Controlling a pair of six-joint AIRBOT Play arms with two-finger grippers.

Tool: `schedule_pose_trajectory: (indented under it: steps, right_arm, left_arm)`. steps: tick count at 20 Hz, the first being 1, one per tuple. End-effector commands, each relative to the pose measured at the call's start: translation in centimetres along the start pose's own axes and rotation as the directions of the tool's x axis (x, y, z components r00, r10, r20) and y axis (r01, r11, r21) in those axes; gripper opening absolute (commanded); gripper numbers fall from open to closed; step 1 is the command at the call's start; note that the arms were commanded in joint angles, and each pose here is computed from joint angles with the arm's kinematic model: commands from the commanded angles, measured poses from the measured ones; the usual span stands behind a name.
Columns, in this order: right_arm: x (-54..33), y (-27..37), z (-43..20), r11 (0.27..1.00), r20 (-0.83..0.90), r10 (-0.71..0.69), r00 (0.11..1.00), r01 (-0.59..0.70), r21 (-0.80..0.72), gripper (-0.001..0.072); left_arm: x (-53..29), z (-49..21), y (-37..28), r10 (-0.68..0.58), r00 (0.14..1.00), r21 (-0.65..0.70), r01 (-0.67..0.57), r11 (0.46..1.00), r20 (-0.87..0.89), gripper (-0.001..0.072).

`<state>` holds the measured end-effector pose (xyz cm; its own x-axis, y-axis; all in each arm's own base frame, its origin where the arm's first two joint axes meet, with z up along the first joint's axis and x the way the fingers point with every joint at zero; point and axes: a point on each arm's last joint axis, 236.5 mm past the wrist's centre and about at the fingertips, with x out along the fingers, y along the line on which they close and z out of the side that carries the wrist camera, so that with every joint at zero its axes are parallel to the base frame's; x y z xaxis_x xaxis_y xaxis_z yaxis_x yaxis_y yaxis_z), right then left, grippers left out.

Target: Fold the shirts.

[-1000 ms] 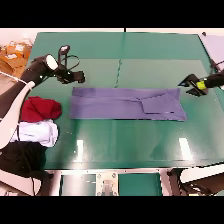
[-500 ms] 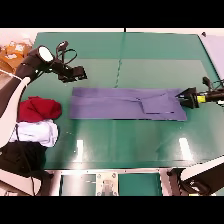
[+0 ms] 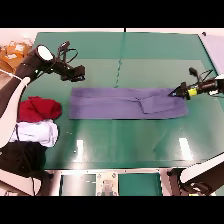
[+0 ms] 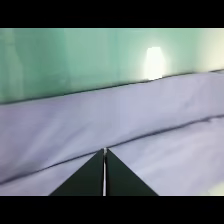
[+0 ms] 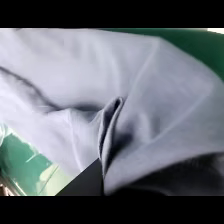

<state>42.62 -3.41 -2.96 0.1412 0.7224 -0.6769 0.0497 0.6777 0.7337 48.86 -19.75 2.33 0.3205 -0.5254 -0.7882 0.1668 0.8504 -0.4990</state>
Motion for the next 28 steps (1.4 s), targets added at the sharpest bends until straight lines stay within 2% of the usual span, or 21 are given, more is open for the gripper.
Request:
schedule_pose_trajectory:
  steps: [1, 3, 6, 10, 13, 17, 19, 20, 23, 28]
  right_arm:
    - [-3.3, 4.2, -0.3, 0.992, 0.043, -0.087, 0.995, 0.091, -0.083, 0.0017]
    - [-4.8, 7.6, -0.9, 0.985, 0.074, -0.12, 0.99, 0.128, -0.115, 0.0018]
    - [-5.9, 13.3, -2.5, 0.97, 0.103, -0.13, 0.986, 0.149, -0.194, 0.0018]
    - [-5.5, 18.2, -3.9, 0.957, 0.106, -0.127, 0.986, 0.15, -0.25, 0.0018]
    - [-4.2, 19.4, -4.5, 0.954, 0.074, -0.121, 0.99, 0.136, -0.268, 0.0018]
    - [-3.9, 19.9, -3.7, 0.95, 0.105, -0.118, 0.987, 0.143, -0.279, 0.0018]
    - [-3.8, 20.0, -3.2, 0.951, 0.124, -0.115, 0.986, 0.146, -0.273, 0.0018]
    - [-3.5, 20.4, -3.3, 0.953, 0.122, -0.112, 0.986, 0.141, -0.269, 0.0018]
    - [-0.9, 23.1, -4.0, 0.956, 0.092, -0.092, 0.991, 0.114, -0.27, 0.0018]
    - [10.3, 32.0, -4.7, 0.931, 0.096, 0.003, 0.995, 0.032, -0.363, 0.0019]
  left_arm:
    - [3.4, -1.8, -5.3, -0.104, 0.994, 0.055, 0.106, 0.993, -0.04, 0.0023]
    - [8.7, -5.1, -10.7, -0.188, 0.978, 0.091, 0.196, 0.976, -0.095, 0.0024]
    - [16.1, -10.3, -18.4, -0.337, 0.934, 0.05, 0.345, 0.937, -0.117, 0.0024]
    - [20.3, -13.3, -23.8, -0.431, 0.891, -0.016, 0.433, 0.901, -0.143, 0.0024]
    - [20.8, -12.8, -24.3, -0.445, 0.885, -0.043, 0.443, 0.895, -0.139, 0.0024]
    - [17.1, -12.8, -20.9, -0.439, 0.841, 0.033, 0.472, 0.881, -0.315, 0.0024]
    - [13.3, -11.3, -16.3, -0.36, 0.838, 0.097, 0.433, 0.896, -0.41, 0.0023]
    - [11.1, -9.9, -13.2, -0.286, 0.854, 0.114, 0.367, 0.923, -0.435, 0.0023]
    - [4.0, -4.9, -4.6, -0.068, 0.913, 0.179, 0.151, 0.972, -0.403, 0.0024]
    - [-5.8, 1.2, 1.9, -0.015, 0.977, 0.11, 0.04, 0.993, -0.214, 0.0024]
